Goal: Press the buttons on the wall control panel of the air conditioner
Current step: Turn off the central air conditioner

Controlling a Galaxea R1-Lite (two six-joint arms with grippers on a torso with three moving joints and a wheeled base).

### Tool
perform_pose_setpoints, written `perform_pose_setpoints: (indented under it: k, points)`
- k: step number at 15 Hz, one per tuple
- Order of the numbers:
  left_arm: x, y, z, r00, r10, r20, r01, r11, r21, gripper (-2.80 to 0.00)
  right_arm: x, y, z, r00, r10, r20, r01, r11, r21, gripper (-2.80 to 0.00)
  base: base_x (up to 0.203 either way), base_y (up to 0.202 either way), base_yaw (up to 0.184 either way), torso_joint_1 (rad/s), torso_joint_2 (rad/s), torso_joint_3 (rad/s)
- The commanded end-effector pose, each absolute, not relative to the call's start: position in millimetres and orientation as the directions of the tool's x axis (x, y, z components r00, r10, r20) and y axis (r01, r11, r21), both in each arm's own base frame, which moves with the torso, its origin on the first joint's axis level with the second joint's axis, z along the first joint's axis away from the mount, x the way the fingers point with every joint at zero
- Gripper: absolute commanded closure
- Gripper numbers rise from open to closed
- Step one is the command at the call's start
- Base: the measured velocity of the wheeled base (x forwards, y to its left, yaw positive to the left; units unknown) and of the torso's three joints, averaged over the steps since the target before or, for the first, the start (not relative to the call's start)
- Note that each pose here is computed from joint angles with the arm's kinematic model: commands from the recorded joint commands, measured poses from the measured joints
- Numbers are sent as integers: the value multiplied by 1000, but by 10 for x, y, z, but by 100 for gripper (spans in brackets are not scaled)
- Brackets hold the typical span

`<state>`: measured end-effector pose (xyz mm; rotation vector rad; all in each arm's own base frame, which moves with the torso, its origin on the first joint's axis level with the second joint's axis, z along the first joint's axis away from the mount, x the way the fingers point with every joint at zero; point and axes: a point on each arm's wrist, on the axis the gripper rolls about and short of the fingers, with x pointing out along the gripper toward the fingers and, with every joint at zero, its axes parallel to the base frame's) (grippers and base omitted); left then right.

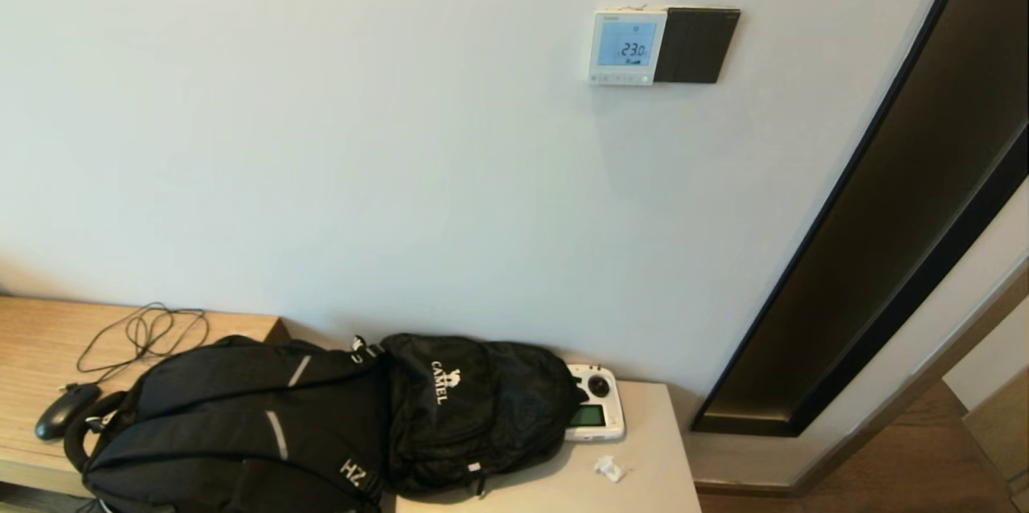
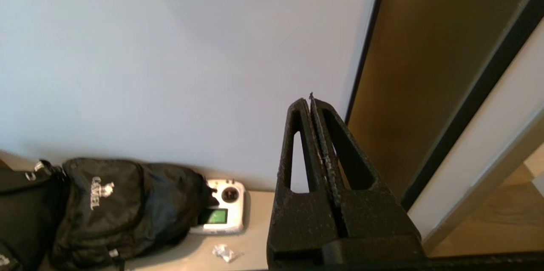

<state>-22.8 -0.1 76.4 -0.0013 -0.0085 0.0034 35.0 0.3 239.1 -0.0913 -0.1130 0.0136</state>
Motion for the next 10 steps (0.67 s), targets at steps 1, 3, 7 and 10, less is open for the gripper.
perform_pose_setpoints:
  k: [1, 3, 7, 10]
  points:
    - [-229, -1, 764, 1000, 5, 11, -5, 1000, -2, 0, 840, -9, 2560, 1000, 13, 13, -12, 997, -78, 0, 0, 0, 0, 0, 0, 0]
    - [-229, -1, 764, 1000, 3, 11, -3, 1000, -2, 0, 1183, -20, 2830, 1000, 0, 24, 1, 998, -55, 0, 0, 0, 0, 0, 0, 0]
    - [-229, -1, 764, 1000, 4, 11, -4, 1000, -2, 0, 1787, 133, 3195, 998, -39, 44, 40, 999, -35, 0, 0, 0, 0, 0, 0, 0]
    - [-229, -1, 764, 1000, 4, 10, -4, 1000, -2, 0, 2120, 263, 3396, 995, -72, 69, 74, 997, -24, 0, 0, 0, 0, 0, 0, 0]
